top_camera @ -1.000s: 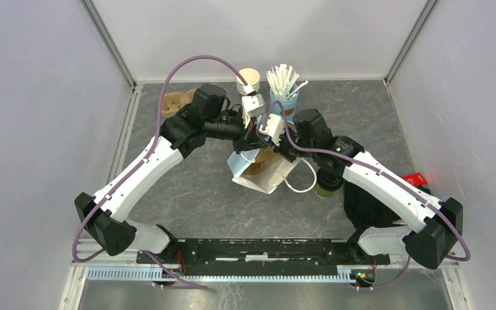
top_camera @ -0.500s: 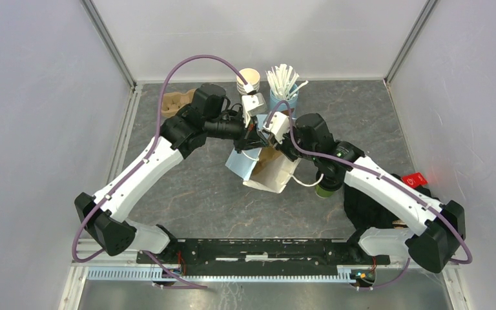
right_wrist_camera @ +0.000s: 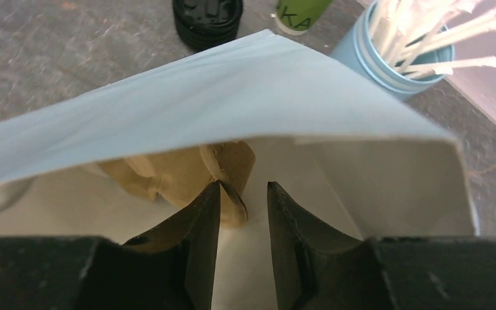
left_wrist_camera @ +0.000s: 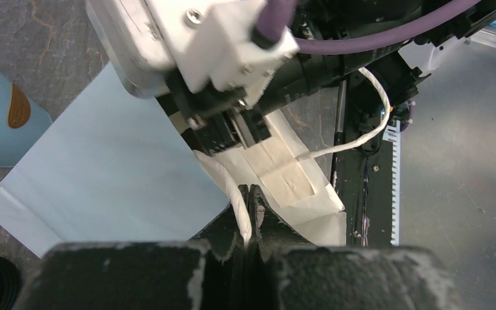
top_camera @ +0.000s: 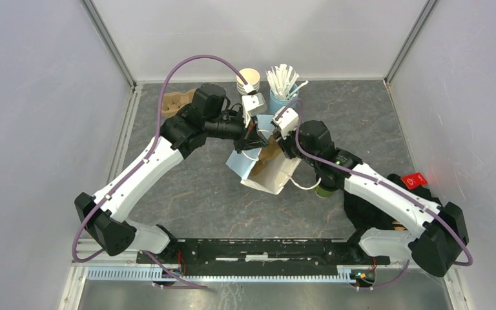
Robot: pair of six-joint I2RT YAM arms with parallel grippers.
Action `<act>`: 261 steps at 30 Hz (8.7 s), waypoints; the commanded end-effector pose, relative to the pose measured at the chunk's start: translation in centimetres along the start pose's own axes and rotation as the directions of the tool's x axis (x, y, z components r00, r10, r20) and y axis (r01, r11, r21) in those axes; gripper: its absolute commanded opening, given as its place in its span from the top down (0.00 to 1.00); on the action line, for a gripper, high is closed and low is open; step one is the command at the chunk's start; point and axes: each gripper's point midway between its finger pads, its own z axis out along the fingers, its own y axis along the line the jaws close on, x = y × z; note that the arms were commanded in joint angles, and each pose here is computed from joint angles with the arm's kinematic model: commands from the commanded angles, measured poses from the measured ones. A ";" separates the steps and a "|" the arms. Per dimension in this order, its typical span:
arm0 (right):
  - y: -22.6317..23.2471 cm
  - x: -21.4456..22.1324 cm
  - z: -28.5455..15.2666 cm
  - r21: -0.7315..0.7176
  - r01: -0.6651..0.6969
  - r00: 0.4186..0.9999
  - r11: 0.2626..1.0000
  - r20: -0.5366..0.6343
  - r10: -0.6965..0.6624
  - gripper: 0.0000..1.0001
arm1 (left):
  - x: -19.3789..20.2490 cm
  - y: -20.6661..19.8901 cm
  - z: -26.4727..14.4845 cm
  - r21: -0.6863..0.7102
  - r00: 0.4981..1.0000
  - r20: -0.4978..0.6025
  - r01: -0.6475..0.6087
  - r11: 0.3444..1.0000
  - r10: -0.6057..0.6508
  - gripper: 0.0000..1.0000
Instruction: Pack the takeout coffee
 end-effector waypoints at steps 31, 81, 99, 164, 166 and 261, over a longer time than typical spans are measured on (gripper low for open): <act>-2.6 -5.6 3.6 0.189 -0.322 0.940 0.927 0.180 0.290 0.49 | -1.0 0.1 -0.7 -0.046 0.999 0.031 -0.029 0.999 0.030 0.98; -3.3 -10.8 -8.6 -0.124 -0.726 0.668 0.677 0.106 0.736 0.98 | -2.8 6.0 -5.1 -0.501 0.964 0.198 0.256 0.827 -0.178 0.98; 2.3 -14.0 -10.3 -0.221 -0.912 0.321 0.345 0.139 0.937 0.95 | -2.0 9.3 -6.3 -0.678 0.845 0.254 0.502 0.536 -0.470 0.73; 6.8 -13.4 -9.9 -0.303 -0.822 0.464 0.483 0.138 0.875 0.77 | 5.0 6.4 -9.0 -0.557 0.397 0.545 0.829 0.035 -0.738 0.88; 7.2 -13.2 -10.3 -0.318 -0.779 0.527 0.540 0.134 0.839 0.60 | 5.9 6.9 -9.2 -0.574 0.404 0.525 0.818 0.039 -0.749 0.88; -5.7 14.1 -13.1 0.344 -0.216 0.719 0.914 -0.577 0.387 0.41 | 7.8 8.9 -10.1 -0.778 0.646 0.182 0.555 0.293 -0.741 0.51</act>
